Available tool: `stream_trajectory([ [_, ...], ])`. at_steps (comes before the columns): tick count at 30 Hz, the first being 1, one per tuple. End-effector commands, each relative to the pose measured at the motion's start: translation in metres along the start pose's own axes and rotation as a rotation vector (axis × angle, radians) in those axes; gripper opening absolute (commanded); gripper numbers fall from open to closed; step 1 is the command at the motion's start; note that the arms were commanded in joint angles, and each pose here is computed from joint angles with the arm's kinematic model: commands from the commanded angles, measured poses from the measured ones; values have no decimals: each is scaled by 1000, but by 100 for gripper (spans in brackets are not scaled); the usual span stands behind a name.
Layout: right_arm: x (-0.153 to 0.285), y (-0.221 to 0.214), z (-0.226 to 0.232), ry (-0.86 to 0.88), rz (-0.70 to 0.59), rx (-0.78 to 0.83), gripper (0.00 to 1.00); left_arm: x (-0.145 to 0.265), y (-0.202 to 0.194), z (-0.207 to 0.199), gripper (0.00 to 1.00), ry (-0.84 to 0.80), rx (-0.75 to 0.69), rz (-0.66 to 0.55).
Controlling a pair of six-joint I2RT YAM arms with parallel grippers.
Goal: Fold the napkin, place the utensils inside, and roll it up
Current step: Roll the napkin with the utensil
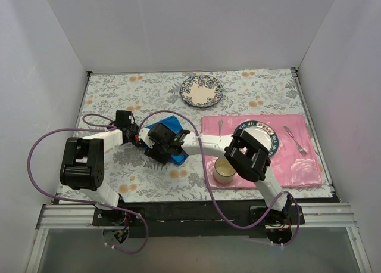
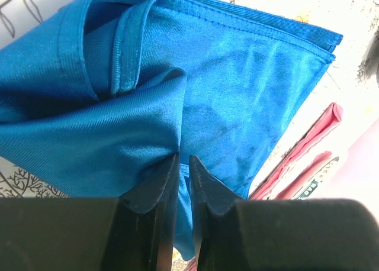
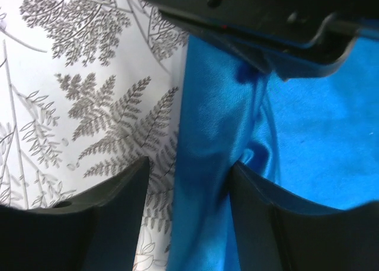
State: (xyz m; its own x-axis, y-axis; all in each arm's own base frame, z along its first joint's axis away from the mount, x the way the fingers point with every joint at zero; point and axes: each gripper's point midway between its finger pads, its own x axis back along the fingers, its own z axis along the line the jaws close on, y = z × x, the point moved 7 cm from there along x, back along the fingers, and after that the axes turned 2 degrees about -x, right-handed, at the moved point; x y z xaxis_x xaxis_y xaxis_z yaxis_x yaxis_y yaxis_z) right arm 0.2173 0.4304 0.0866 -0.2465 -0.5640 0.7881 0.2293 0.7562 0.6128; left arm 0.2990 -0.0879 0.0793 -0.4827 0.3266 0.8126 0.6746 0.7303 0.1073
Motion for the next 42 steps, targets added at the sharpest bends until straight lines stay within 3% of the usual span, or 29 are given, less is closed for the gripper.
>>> stream_trajectory([
  [1, -21, -17, -13, -117, 57, 14, 52, -5, -16, 50, 14, 214, -13, 41],
  [4, -28, -30, -11, -76, 89, -54, 26, 3, -11, 41, 16, 182, -61, 17],
  [10, -30, -41, -3, 167, 114, -235, 1, 38, 13, 2, 28, 96, -173, -109],
  [15, -26, -39, -6, 396, 114, -420, 1, 75, 26, -25, 43, 67, -222, -200],
  [19, -24, -35, -15, 545, 117, -547, 1, 95, 23, -29, 45, 57, -228, -233],
  [27, -36, -47, -31, 775, 128, -805, 1, 87, -18, -9, 34, -84, -181, -68],
  [34, -43, -52, -44, 843, 143, -957, 1, 63, -20, -10, 30, -157, -126, -15],
  [42, -49, -59, -47, 828, 158, -982, 1, 41, -20, -4, 27, -161, -102, 1],
])
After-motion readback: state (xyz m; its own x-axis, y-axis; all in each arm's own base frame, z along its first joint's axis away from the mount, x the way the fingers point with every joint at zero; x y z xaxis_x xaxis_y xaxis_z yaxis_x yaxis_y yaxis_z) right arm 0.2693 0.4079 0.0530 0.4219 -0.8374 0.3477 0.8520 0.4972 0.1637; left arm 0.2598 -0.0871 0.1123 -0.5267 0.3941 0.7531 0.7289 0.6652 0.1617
